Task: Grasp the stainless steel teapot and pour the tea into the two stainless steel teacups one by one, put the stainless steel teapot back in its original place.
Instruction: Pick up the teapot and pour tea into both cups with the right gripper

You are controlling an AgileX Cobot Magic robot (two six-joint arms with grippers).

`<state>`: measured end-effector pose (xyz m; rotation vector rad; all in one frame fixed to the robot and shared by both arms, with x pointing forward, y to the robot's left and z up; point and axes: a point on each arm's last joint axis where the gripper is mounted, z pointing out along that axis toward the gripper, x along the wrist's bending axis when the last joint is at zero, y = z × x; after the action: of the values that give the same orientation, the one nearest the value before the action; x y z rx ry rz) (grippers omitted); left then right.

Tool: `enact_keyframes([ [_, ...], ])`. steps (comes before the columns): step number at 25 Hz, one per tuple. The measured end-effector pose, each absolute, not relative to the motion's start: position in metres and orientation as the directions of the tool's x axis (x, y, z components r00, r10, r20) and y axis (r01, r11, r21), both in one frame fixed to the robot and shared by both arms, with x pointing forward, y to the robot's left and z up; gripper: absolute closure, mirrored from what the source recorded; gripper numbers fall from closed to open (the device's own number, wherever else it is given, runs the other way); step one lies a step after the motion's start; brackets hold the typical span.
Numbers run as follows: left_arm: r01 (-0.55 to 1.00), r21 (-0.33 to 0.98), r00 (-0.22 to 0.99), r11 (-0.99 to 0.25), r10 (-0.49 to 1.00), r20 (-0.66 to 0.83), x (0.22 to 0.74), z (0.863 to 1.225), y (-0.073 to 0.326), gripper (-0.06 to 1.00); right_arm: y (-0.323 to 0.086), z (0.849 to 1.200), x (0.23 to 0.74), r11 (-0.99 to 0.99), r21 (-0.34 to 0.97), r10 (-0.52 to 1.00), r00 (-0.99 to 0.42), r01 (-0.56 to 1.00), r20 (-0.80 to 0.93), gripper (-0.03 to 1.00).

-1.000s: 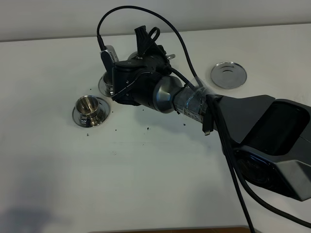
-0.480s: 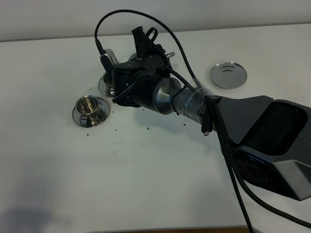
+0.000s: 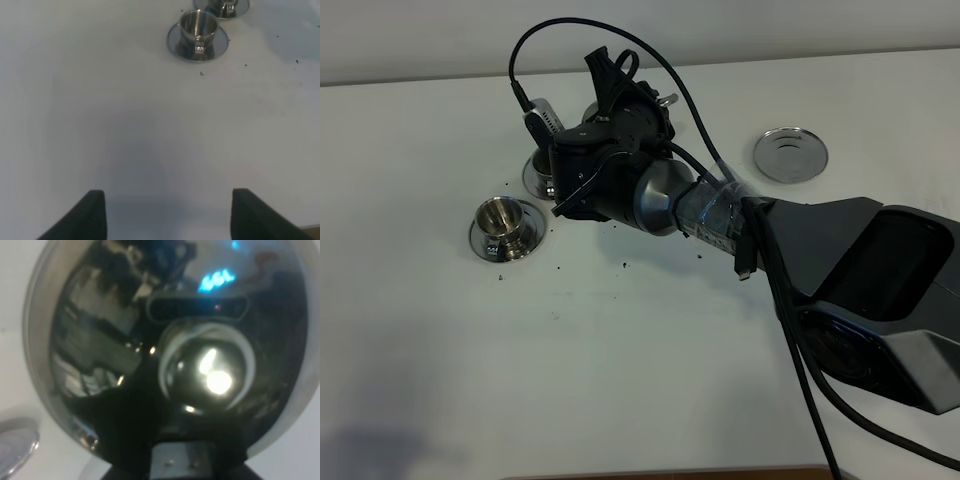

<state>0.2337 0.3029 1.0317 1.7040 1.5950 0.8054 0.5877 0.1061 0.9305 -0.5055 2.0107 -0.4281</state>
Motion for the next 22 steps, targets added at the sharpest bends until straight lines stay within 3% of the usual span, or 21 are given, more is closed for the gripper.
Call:
enact_keyframes([
  [22, 0.591, 0.805, 0.067, -0.038, 0.998, -0.001, 0.2337, 1.0317, 0.3029, 0.36, 0.1052, 0.9354, 0.5918, 0.828, -0.538, -0.554, -0.379, -0.159, -0.741, 0.78],
])
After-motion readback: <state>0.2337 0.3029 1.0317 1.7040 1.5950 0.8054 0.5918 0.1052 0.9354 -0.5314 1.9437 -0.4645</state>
